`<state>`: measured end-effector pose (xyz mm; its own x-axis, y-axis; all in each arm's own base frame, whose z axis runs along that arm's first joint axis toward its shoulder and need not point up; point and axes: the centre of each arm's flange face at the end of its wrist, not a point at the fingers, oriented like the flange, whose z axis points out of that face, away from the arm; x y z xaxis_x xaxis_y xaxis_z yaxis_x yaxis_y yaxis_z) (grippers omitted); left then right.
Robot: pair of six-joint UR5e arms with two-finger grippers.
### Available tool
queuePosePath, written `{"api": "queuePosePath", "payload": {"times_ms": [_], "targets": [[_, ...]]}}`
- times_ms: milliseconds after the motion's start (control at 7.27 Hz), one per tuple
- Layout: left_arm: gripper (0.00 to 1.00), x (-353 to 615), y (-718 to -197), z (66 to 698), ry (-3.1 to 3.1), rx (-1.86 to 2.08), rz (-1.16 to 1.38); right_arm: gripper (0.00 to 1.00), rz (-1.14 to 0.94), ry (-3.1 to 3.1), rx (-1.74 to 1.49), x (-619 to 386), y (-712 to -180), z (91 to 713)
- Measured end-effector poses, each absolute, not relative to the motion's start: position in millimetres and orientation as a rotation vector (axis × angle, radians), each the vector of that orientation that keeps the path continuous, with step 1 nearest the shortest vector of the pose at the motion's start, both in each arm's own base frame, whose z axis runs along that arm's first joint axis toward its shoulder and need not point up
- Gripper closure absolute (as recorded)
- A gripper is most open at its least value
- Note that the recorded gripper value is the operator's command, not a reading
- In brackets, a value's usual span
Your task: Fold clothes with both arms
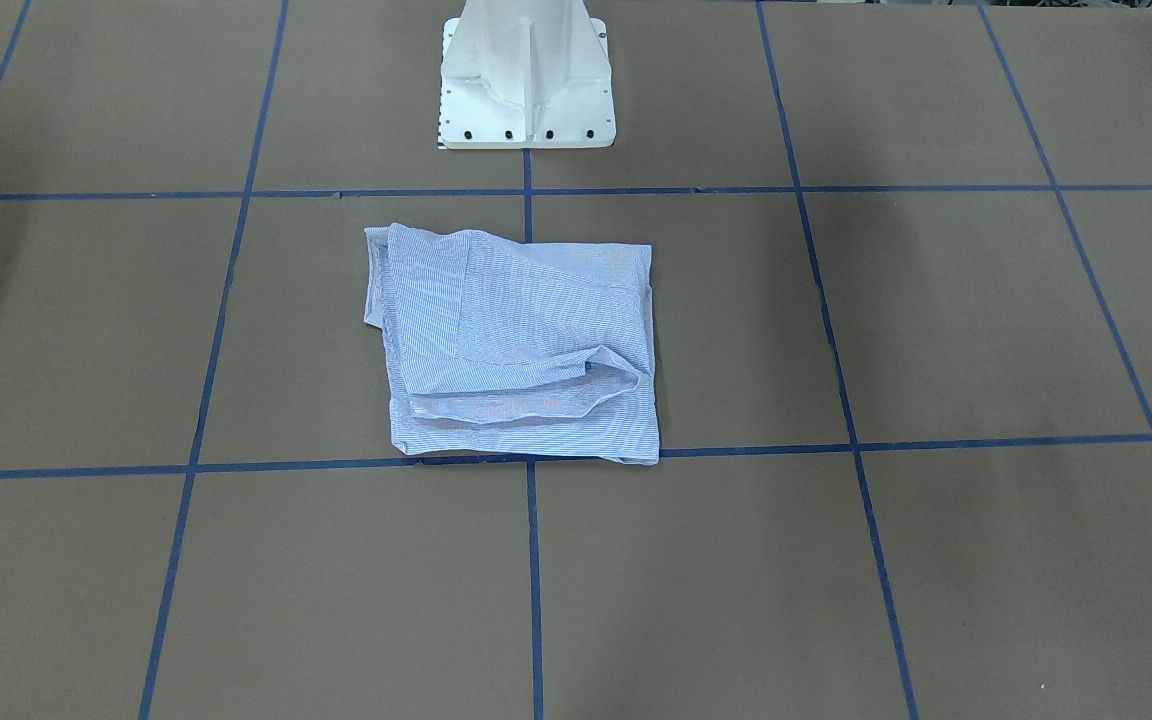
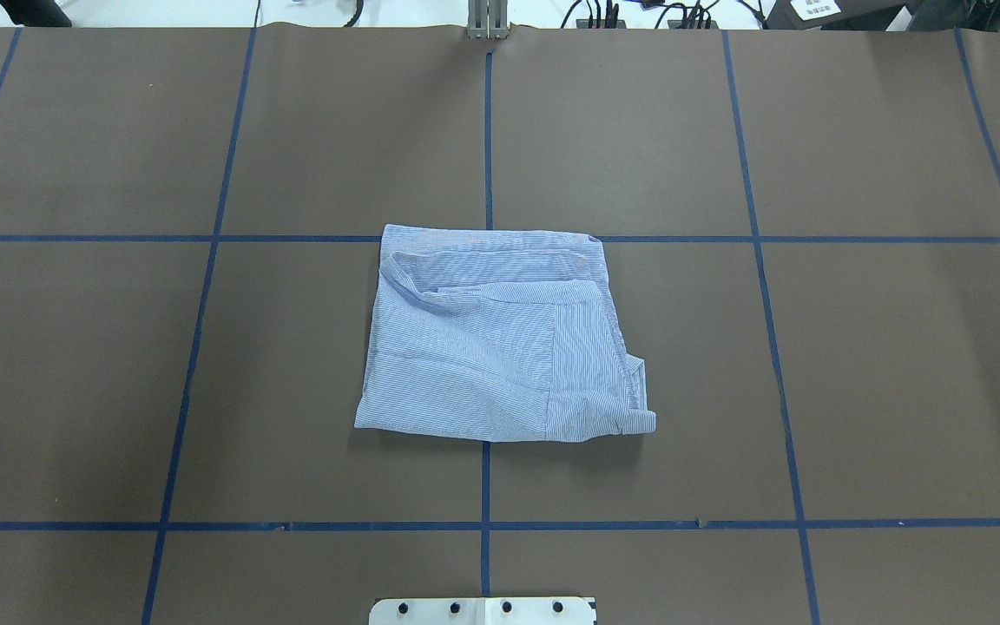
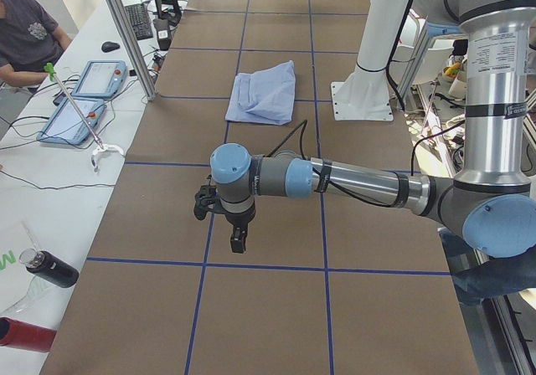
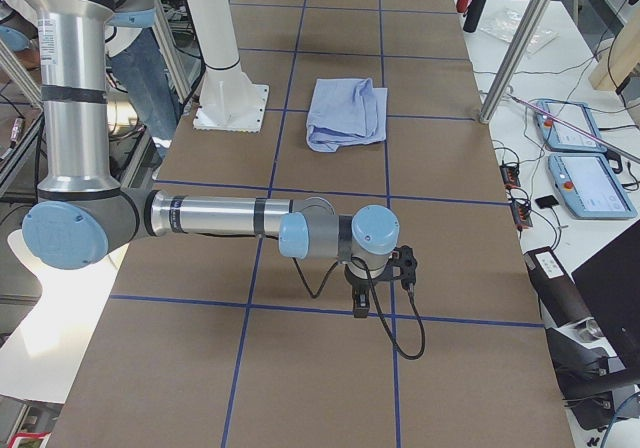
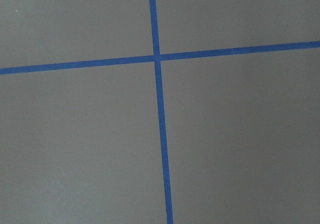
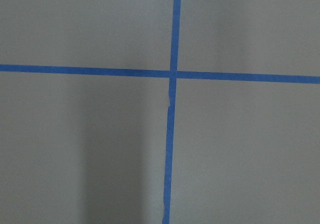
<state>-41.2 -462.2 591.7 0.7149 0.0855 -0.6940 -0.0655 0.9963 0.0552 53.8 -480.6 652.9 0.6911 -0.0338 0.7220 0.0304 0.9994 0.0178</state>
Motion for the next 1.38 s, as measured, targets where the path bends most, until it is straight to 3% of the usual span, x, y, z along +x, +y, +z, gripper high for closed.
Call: {"api": "queuePosePath", "payload": {"times_ms": [1375], "targets": [[0.00,-40.8,-464.3,588.9,0.769,0.033,0.087,0.00,-0.043,-0.804,0.016,54.1,-477.8,648.6]]}}
